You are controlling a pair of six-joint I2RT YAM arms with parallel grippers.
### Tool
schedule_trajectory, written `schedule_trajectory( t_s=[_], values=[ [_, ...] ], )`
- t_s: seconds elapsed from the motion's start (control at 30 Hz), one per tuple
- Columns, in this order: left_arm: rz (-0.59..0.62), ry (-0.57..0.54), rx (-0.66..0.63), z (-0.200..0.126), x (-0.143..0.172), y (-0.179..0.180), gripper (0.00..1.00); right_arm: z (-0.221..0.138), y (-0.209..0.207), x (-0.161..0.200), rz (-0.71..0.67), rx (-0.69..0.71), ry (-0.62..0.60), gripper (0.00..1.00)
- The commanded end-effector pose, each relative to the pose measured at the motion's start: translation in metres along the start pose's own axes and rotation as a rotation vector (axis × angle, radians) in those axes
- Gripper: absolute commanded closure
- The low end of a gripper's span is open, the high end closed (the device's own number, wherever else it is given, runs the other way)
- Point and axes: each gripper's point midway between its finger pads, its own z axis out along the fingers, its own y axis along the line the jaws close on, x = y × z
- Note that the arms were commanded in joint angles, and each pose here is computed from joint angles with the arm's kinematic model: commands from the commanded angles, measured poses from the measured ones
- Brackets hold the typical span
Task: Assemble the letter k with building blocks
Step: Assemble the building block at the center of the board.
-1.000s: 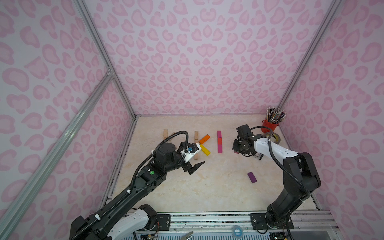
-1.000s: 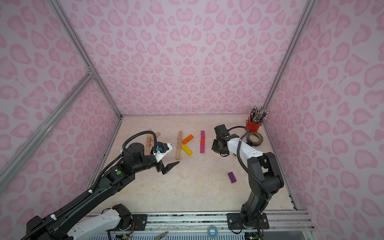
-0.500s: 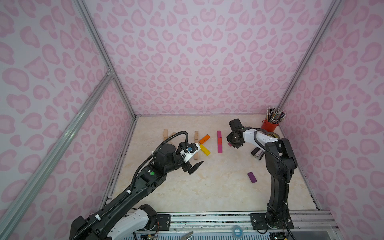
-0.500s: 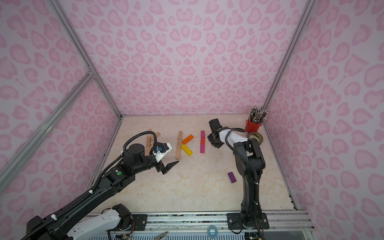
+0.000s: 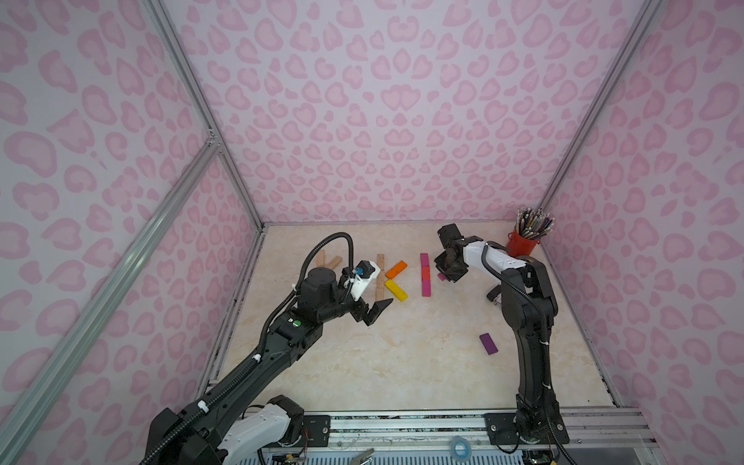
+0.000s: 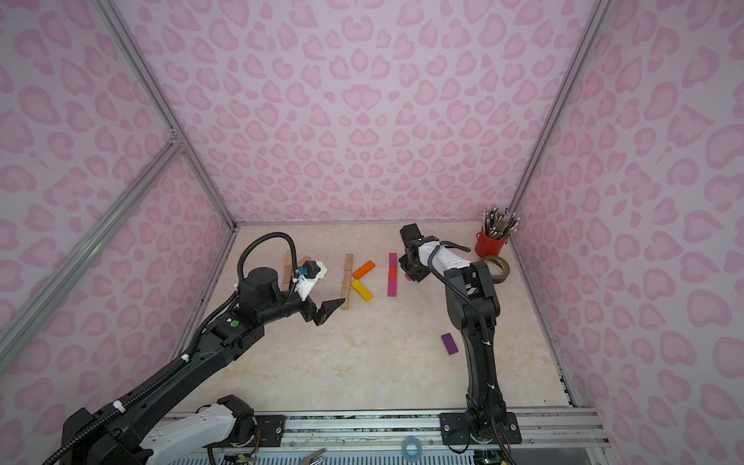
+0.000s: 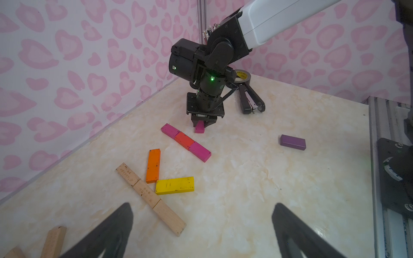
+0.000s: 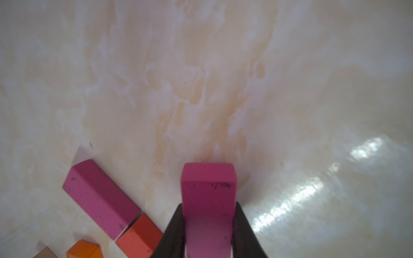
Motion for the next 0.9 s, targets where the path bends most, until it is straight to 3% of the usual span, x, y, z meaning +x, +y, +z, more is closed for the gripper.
schedule_trajectory(
  t_s=[0.0, 0.2, 0.37, 0.53, 0.87],
  values=[
    [0.024, -0.031, 0.012, -0.0005, -0.0085, -0.0017, 0.01, 0.0083, -0.009, 0.0053, 0.017, 0.049, 0.024, 0.82],
    [0.025, -0.027, 0.007, 0.0, -0.0077, -0.0006, 0.01, 0.0123, -0.0052, 0.0037, 0.025, 0.052, 0.032, 0.67],
    [0.028, -0.026, 0.004, -0.0001, -0.0072, -0.0004, 0.01, 0.0143, -0.0058, 0.0036, 0.029, 0.055, 0.034, 0.65],
    [0.026, -0.023, 0.001, -0.0001, -0.0064, 0.0002, 0.01, 0.0141, -0.0041, 0.002, 0.032, 0.048, 0.036, 0.57],
    [0.029, -0.022, -0.011, -0.0005, -0.0066, 0.0022, 0.01, 0.018, -0.0056, 0.0042, 0.072, 0.051, 0.055, 0.63]
  ],
)
